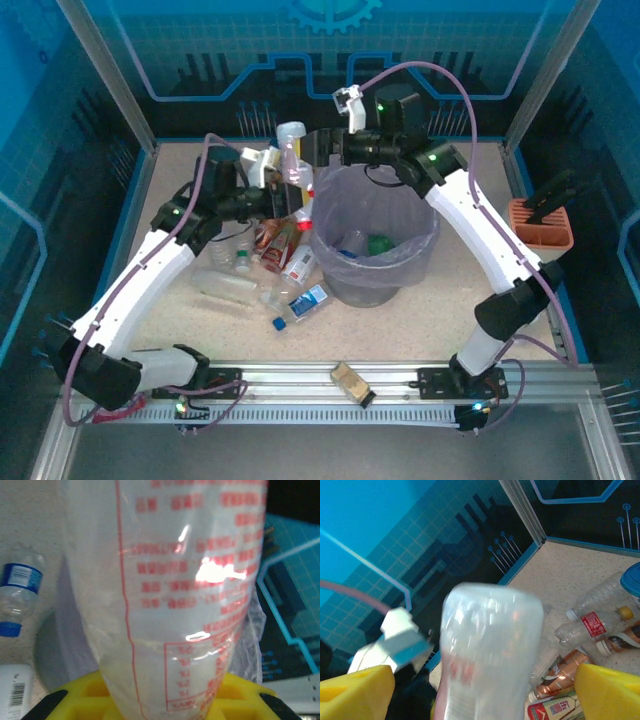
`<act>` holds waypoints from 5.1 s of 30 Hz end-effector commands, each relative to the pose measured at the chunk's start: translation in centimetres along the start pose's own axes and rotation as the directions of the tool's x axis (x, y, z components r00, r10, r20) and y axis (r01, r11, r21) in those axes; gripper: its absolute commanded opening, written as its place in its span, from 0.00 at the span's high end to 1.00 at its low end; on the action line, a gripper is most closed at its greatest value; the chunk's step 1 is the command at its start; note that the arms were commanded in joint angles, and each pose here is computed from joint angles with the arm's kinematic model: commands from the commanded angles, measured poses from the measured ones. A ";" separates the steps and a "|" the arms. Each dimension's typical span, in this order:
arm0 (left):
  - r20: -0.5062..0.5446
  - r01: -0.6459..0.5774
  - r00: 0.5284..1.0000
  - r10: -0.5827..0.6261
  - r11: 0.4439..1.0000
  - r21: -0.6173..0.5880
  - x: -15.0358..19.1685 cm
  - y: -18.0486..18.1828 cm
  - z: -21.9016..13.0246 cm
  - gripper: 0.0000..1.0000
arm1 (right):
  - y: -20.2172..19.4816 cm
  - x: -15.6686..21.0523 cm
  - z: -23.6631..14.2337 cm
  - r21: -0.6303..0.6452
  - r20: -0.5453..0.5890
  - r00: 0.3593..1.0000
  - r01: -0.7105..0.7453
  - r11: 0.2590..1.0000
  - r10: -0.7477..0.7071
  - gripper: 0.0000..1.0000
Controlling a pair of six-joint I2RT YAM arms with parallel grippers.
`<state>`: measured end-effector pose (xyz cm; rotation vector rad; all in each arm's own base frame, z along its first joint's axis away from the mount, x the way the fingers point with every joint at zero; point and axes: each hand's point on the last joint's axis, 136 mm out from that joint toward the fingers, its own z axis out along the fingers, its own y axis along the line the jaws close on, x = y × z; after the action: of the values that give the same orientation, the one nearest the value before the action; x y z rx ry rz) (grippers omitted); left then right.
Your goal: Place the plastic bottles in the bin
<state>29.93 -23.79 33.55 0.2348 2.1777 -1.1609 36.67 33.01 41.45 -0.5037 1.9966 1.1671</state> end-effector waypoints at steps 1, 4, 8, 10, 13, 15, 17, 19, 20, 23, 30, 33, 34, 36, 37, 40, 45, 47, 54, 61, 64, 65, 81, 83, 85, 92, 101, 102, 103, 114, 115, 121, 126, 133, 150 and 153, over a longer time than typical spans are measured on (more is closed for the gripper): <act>-0.005 -0.092 0.996 0.092 0.994 0.062 0.8 -1.9 -0.2 0.74 | 1.0 -1.0 0.4 -0.046 0.015 1.000 0.002 0.999 -0.001 0.09; -0.012 -0.100 0.995 0.101 0.992 0.072 0.8 -2.3 0.0 0.74 | 0.9 -0.6 0.9 -0.064 -0.005 1.000 -0.017 0.998 0.016 0.20; 0.002 -0.106 0.994 0.106 0.991 0.077 0.6 -2.6 -0.2 0.74 | 0.6 -0.6 0.5 -0.049 0.005 1.000 -0.015 0.999 0.015 0.40; 0.009 -0.104 0.995 0.104 0.992 0.075 0.5 -2.6 -0.2 0.71 | 0.5 -0.9 0.1 -0.048 0.020 1.000 -0.016 0.999 0.017 0.49; 0.028 -0.101 0.995 0.099 0.993 0.066 0.1 -2.6 -0.4 0.53 | 0.9 -1.7 -0.4 -0.070 0.052 0.999 -0.008 0.998 0.012 0.52; 0.043 -0.104 0.994 0.102 0.992 0.067 0.0 -2.8 -0.8 0.34 | 1.5 -2.5 -0.9 -0.088 0.082 0.997 0.007 0.996 0.001 0.55; 0.074 -0.082 0.994 0.080 0.996 0.030 -0.3 -2.3 -1.4 0.18 | 2.2 -3.7 -1.7 -0.103 0.123 0.992 0.031 0.994 -0.018 0.56; 0.090 -0.034 0.995 0.037 0.999 -0.036 -0.5 -1.0 -2.3 0.08 | 2.7 -4.8 -2.7 -0.109 0.158 0.987 0.056 0.992 -0.038 0.56; 0.107 -0.005 0.994 0.012 0.998 -0.065 -0.7 -0.2 -2.9 0.02 | 3.0 -5.4 -3.2 -0.109 0.175 0.983 0.067 0.992 -0.048 0.56; 0.175 0.105 0.981 -0.081 0.986 -0.131 -0.7 2.7 -4.9 0.01 | 3.2 -6.9 -5.1 -0.102 0.226 0.972 0.091 0.991 -0.066 0.56; 0.291 0.336 0.927 -0.236 0.868 -0.366 1.7 12.4 -9.3 0.04 | 0.7 -7.0 -8.9 0.031 0.287 0.950 0.121 0.992 -0.125 0.61; 0.260 0.345 0.936 -0.235 0.754 -0.559 3.7 17.2 -10.1 0.06 | -1.4 -5.5 -9.7 0.152 0.266 0.948 0.137 0.979 -0.175 0.63; 0.245 0.333 0.942 -0.228 0.713 -0.617 4.2 18.6 -10.3 0.06 | -2.2 -4.8 -9.9 0.190 0.256 0.947 0.146 0.971 -0.192 0.64; 0.226 0.320 0.947 -0.227 0.647 -0.692 5.0 20.9 -10.6 0.06 | -3.5 -3.5 -9.9 0.258 0.233 0.946 0.161 0.953 -0.223 0.65; 0.219 0.311 0.950 -0.222 0.619 -0.721 5.2 21.9 -10.7 0.07 | -4.5 -2.5 -9.6 0.289 0.212 0.949 0.166 0.943 -0.232 0.65; 0.213 0.308 0.949 -0.231 0.553 -0.774 5.9 24.1 -11.0 0.07 | -5.5 -0.5 -9.1 0.335 0.194 0.943 0.195 0.922 -0.270 0.64; 0.207 0.326 0.937 -0.281 0.497 -0.804 7.4 25.2 -11.3 0.07 | -7.3 3.2 -7.4 0.376 0.135 0.950 0.214 0.902 -0.281 0.65; 0.213 0.345 0.927 -0.309 0.475 -0.810 8.3 25.0 -11.7 0.07 | -8.4 5.1 -6.6 0.374 0.114 0.962 0.190 0.908 -0.248 0.65; 0.225 0.423 0.870 -0.438 0.431 -0.797 12.1 23.2 -12.9 0.09 | -11.8 10.9 -4.2 0.375 0.060 0.993 0.070 0.925 -0.099 0.65; 0.210 0.459 0.815 -0.540 0.382 -0.802 16.0 21.7 -12.4 0.10 | -14.6 15.2 -2.7 0.401 0.004 1.000 -0.017 0.916 0.017 0.61; 0.222 0.499 0.784 -0.580 0.375 -0.781 17.5 21.5 -11.4 0.10 | -15.1 15.8 -2.6 0.413 -0.008 1.000 -0.016 0.911 0.021 0.54; 0.217 0.498 0.781 -0.586 0.374 -0.782 17.9 21.5 -11.1 0.10 | -15.2 15.9 -2.6 0.419 -0.013 1.000 -0.011 0.908 0.018 0.51; 0.372 0.714 0.610 -0.700 0.281 -0.641 20.7 23.1 -6.8 0.01 | -11.2 11.5 -8.1 0.448 0.011 0.993 0.099 0.889 -0.116 0.15; 0.400 0.737 0.591 -0.701 0.266 -0.622 21.0 23.6 -6.5 0.01 | -10.1 10.5 -9.0 0.428 0.037 0.990 0.106 0.898 -0.135 0.15; 0.416 0.757 0.581 -0.699 0.278 -0.591 20.9 24.1 -5.8 0.01 | -8.9 9.4 -10.0 0.402 0.075 0.987 0.098 0.910 -0.139 0.15; 0.409 0.767 0.581 -0.704 0.305 -0.564 20.7 25.0 -3.7 0.01 | -7.5 7.5 -11.9 0.363 0.129 0.983 0.079 0.928 -0.134 0.16; 0.419 0.776 0.558 -0.716 0.270 -0.571 22.2 26.3 -3.0 0.11 | -8.9 8.0 -12.7 0.409 0.131 0.985 0.051 0.911 -0.114 0.16; 0.424 0.778 0.555 -0.716 0.266 -0.569 22.3 26.5 -2.9 0.13 | -8.9 7.9 -12.9 0.414 0.135 0.984 0.047 0.909 -0.113 0.16; 0.423 0.777 0.555 -0.717 0.264 -0.571 22.5 26.6 -2.8 0.15 | -9.1 7.9 -12.9 0.418 0.135 0.985 0.043 0.908 -0.109 0.17; 0.450 0.768 0.571 -0.687 0.252 -0.589 22.6 26.3 -4.1 0.37 | -9.5 7.7 -13.1 0.403 0.141 0.987 0.018 0.915 -0.081 0.19; 0.455 0.769 0.573 -0.682 0.255 -0.586 22.5 26.2 -4.3 0.38 | -9.3 7.5 -13.0 0.392 0.148 0.986 0.013 0.920 -0.076 0.19; 0.468 0.757 0.610 -0.639 0.297 -0.582 20.7 25.2 -5.6 0.50 | -8.9 6.8 -13.1 0.365 0.168 0.983 0.004 0.931 -0.069 0.19; 0.460 0.745 0.641 -0.615 0.352 -0.567 19.7 24.5 -5.8 0.55 | -8.6 6.3 -12.8 0.336 0.169 0.984 -0.003 0.942 -0.057 0.19; 0.443 0.653 0.754 -0.486 0.478 -0.588 15.2 21.4 -8.4 0.56 | -7.9 5.6 -12.8 0.309 0.187 0.981 -0.007 0.951 -0.053 0.19; 0.193 0.069 0.980 -0.047 0.992 -0.105 1.1 3.2 -4.0 0.74 | -0.4 2.7 -8.7 0.061 0.111 0.989 0.090 0.994 -0.097 0.12; 0.102 -0.030 0.994 0.031 1.000 -0.007 1.8 0.9 -2.7 0.75 | 0.8 2.6 -6.7 0.002 0.084 0.992 0.090 0.996 -0.090 0.01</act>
<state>29.02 -18.35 30.37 -0.1044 2.1589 -1.0173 32.33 25.84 40.98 -0.4669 1.9003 1.0477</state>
